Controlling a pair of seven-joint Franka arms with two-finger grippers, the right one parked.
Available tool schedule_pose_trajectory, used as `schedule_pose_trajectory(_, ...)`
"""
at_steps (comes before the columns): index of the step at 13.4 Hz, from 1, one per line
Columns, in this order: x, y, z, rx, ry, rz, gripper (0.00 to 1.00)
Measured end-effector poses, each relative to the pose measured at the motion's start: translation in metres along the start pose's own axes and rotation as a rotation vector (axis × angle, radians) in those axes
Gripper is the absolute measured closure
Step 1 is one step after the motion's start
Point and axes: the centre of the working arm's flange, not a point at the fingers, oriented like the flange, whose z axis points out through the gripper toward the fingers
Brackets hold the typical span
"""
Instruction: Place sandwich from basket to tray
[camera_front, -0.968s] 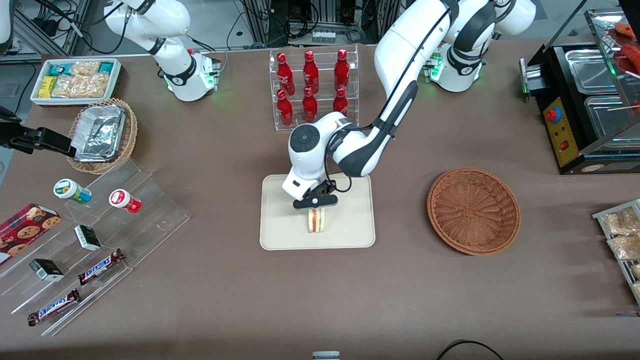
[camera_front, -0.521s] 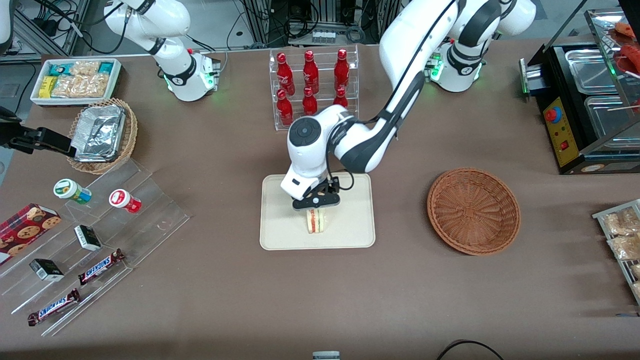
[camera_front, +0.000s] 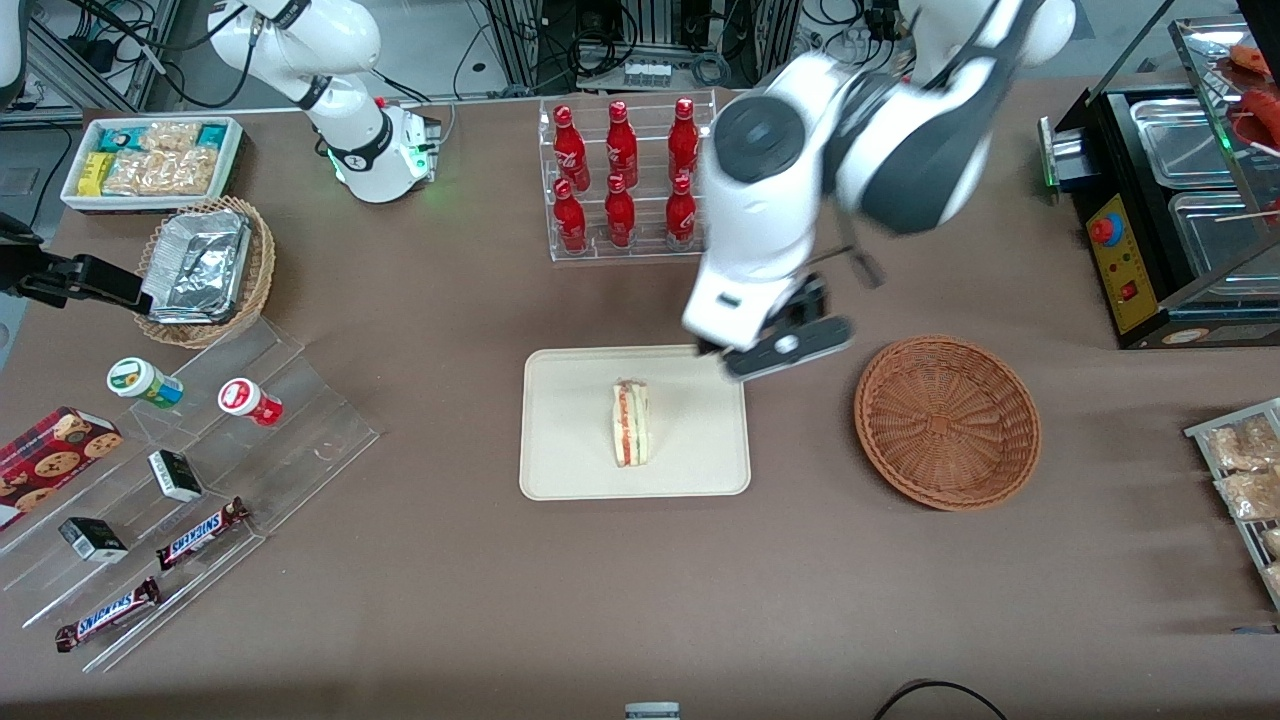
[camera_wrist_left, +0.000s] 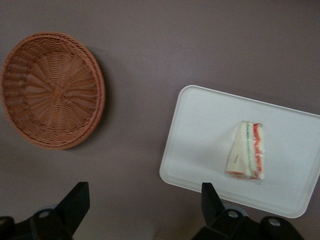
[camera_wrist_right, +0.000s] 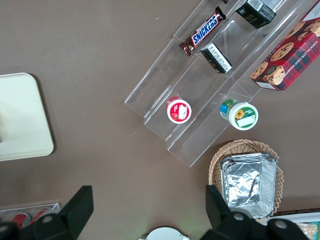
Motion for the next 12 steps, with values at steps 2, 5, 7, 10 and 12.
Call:
schedule_pose_trajectory(2, 0.012, -0.052, -0.017, 0.013, -0.013, 0.057, 0.01)
schedule_pose_trajectory(5, 0.031, -0.146, -0.033, -0.004, -0.038, 0.197, 0.01)
schedule_pose_trajectory(7, 0.041, -0.214, -0.043, -0.024, -0.079, 0.285, 0.01)
schedule_pose_trajectory(10, 0.055, -0.297, -0.053, -0.052, -0.092, 0.310, 0.01)
schedule_pose_trajectory(12, 0.066, -0.345, -0.050, -0.079, -0.110, 0.305, 0.01)
